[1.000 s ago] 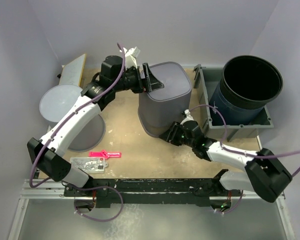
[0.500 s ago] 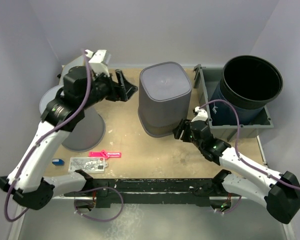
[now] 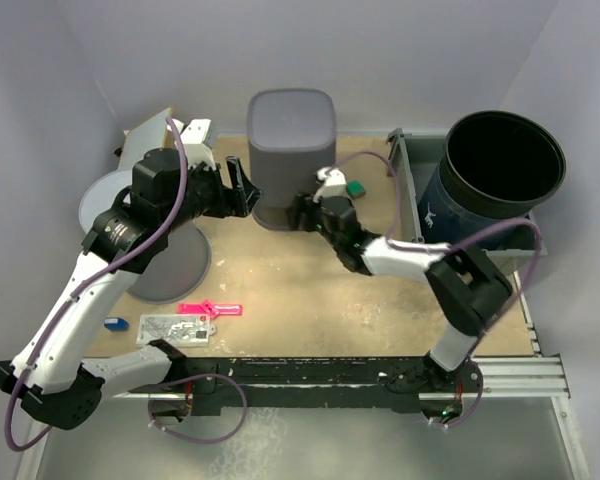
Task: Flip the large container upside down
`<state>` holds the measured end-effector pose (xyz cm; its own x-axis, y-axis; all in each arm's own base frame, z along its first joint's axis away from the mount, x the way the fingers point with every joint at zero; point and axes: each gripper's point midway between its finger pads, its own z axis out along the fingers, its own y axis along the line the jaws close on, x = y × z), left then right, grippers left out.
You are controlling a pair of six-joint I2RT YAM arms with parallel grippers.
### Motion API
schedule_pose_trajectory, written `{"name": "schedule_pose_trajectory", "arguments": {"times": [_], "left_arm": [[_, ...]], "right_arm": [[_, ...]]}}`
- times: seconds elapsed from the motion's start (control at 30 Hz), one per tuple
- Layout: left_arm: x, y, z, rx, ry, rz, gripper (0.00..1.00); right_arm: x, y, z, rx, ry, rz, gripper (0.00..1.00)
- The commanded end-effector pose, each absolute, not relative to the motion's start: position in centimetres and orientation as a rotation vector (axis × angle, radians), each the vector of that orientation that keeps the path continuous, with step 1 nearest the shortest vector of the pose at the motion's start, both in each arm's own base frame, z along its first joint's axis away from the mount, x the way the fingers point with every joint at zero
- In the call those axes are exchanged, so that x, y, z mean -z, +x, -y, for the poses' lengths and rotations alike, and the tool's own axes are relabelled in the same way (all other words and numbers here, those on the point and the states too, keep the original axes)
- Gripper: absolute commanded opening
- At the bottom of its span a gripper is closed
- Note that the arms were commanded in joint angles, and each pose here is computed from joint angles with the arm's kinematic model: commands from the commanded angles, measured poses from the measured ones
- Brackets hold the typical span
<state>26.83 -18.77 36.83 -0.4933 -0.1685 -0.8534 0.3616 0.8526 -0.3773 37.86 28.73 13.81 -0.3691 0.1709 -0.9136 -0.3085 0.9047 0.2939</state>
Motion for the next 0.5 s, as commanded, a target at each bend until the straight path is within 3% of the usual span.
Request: {"name": "schedule_pose_trajectory", "arguments": {"times": [0.0,0.13,0.47], "left_arm": [[-39.3,26.6,17.7,0.632,0.085,-1.919,0.74],[-39.8,26.0,16.7,0.61,0.066,-1.889,0.75],[-42.0,26.6,18.5,0.709,0.115,-1.776,0.75]], "right_arm": [[-22.2,39.9,-37.3,-0.793,-0.215,-1.629,0.74],[-24.5,38.6,-36.8,-0.82,-0.258,-1.597,0.77],[-35.0,35.1,-25.1,-0.299,-0.35,-1.659,0.94]]}}
